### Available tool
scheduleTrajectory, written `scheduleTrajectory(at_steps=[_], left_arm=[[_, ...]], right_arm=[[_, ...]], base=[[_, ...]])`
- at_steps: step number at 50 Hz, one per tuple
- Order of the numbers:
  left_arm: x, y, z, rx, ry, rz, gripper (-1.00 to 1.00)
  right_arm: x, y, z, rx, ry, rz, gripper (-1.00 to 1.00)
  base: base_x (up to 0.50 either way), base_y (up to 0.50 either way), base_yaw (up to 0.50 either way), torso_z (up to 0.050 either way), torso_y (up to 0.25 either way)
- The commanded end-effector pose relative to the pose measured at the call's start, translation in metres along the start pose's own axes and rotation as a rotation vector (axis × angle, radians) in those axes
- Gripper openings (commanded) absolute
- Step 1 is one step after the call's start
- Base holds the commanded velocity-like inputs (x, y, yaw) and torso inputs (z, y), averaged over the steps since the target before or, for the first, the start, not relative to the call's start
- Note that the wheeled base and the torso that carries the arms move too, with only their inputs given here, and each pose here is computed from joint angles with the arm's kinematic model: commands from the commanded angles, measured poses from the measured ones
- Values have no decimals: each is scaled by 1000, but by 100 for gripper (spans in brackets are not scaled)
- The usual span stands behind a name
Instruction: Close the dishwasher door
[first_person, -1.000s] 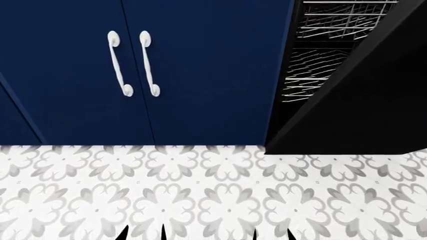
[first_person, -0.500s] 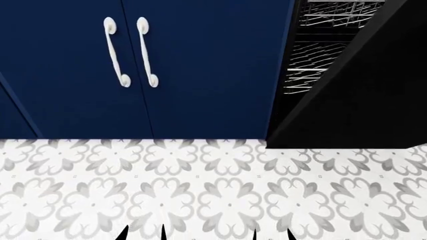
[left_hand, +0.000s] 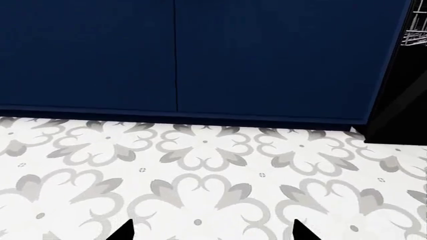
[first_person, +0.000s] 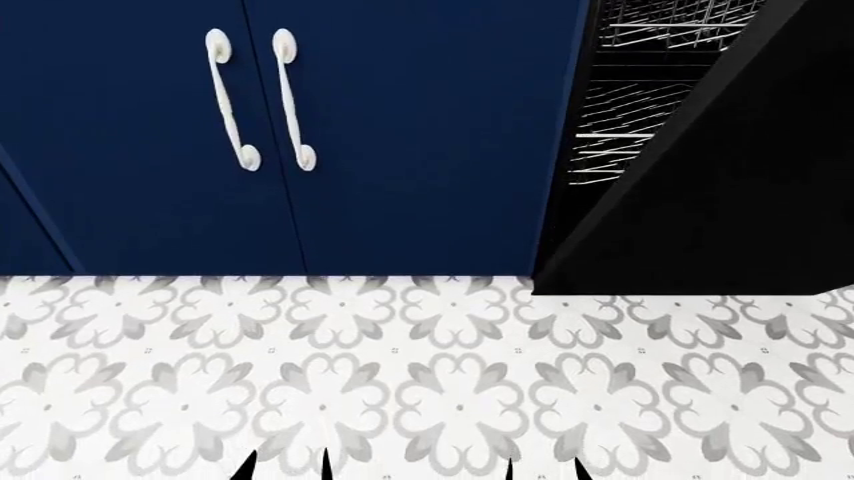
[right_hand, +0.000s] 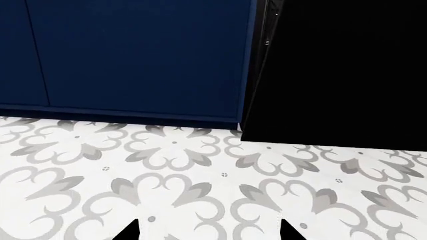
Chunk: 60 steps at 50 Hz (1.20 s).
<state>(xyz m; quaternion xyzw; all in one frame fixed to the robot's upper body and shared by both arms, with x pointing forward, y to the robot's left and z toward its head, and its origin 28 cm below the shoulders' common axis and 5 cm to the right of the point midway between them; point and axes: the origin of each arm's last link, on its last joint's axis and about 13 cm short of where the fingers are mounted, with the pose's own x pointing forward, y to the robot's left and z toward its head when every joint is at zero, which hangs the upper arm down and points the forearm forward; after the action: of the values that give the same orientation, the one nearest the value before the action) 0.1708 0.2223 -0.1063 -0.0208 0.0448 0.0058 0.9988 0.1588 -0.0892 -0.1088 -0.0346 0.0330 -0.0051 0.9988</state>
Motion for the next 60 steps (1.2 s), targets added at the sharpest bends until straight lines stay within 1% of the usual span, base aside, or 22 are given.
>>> scheduleTrajectory(at_steps=[1, 10, 60], left_arm=[[0, 1, 0, -13, -9, -4, 100], [0, 1, 0, -14, -9, -1, 100], [0, 0, 1, -15, -11, -1, 100]], right_arm=[[0, 0, 0, 1, -1, 0, 100], [0, 0, 0, 5, -5, 0, 100], [1, 0, 0, 7, -3, 2, 100]], base=[[0, 0, 0, 0, 0], [0, -9, 0, 0, 0], [0, -499, 0, 0, 0]])
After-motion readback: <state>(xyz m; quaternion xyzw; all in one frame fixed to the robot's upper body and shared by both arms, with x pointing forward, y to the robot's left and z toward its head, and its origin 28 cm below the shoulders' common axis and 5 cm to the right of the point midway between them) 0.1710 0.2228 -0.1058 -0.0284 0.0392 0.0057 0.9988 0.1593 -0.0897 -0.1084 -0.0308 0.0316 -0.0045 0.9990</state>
